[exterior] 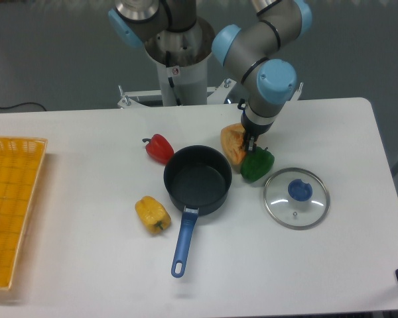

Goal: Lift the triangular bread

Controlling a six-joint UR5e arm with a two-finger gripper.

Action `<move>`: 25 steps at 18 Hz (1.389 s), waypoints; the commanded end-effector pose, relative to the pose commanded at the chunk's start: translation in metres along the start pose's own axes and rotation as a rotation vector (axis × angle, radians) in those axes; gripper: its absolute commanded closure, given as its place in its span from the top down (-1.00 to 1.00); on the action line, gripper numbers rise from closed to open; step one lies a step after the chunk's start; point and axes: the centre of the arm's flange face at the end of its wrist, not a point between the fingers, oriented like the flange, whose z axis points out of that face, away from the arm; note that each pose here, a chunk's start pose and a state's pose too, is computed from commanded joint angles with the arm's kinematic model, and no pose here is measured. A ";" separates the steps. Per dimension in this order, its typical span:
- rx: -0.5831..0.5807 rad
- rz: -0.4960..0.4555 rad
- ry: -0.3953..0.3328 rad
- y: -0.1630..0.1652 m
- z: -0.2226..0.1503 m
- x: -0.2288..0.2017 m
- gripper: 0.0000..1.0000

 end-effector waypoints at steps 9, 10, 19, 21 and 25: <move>0.027 -0.037 0.043 -0.006 -0.009 -0.001 0.78; 0.033 -0.037 0.055 -0.009 0.001 0.001 0.91; -0.032 -0.006 0.076 -0.012 0.028 -0.004 1.00; -0.044 0.000 0.071 -0.013 0.034 -0.007 1.00; -0.050 -0.005 0.064 -0.009 0.038 -0.011 0.99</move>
